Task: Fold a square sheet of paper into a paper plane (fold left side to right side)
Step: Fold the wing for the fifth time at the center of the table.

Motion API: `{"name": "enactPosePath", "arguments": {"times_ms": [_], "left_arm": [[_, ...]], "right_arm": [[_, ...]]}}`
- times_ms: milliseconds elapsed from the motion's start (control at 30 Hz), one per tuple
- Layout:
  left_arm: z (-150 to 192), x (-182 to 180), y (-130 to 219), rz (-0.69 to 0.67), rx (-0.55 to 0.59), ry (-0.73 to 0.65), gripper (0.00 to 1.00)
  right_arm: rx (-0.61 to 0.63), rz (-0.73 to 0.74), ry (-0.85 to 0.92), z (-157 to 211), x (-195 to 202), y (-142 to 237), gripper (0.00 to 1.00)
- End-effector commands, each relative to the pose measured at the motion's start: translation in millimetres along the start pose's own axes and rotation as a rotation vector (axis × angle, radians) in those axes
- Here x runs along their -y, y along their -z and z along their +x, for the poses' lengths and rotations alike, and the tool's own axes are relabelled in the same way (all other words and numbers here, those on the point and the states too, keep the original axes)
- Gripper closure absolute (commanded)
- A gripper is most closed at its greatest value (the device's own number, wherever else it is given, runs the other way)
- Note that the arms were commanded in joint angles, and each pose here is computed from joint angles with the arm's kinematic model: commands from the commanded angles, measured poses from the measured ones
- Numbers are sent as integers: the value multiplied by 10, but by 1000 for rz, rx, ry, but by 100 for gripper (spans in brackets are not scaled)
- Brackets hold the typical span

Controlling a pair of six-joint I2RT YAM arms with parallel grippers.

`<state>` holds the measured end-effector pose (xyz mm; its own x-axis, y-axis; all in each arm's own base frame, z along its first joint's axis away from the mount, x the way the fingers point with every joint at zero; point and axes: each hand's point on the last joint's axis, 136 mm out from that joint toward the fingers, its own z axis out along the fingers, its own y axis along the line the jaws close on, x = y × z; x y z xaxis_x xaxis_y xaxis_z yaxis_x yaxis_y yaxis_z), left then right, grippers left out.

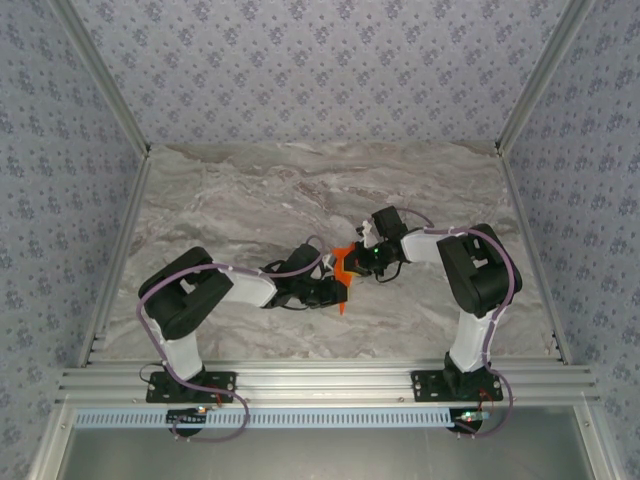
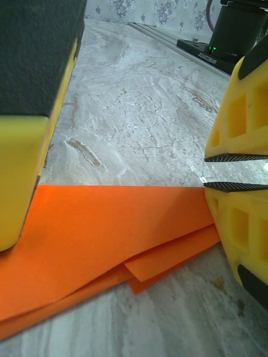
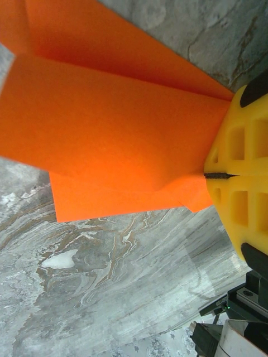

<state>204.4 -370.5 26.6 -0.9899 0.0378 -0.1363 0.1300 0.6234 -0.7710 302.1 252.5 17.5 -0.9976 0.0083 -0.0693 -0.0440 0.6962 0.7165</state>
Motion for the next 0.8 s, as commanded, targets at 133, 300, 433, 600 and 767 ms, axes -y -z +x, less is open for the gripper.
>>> {"name": "enactPosePath", "arguments": {"times_ms": [133, 300, 433, 600, 767], "left_arm": [[174, 188, 157, 3, -48, -54, 77], [151, 361, 186, 64, -50, -79, 76], [186, 291, 120, 56, -73, -57, 76], [213, 202, 22, 37, -103, -31, 76], [262, 77, -23, 1, -119, -8, 77]], "right_arm": [[-47, 115, -49, 148, 301, -87, 98], [-47, 115, -50, 149, 305, -90, 98], [-47, 115, -49, 150, 306, -86, 98], [-51, 120, -52, 162, 316, -89, 98], [-51, 124, -47, 158, 315, -83, 98]]}}
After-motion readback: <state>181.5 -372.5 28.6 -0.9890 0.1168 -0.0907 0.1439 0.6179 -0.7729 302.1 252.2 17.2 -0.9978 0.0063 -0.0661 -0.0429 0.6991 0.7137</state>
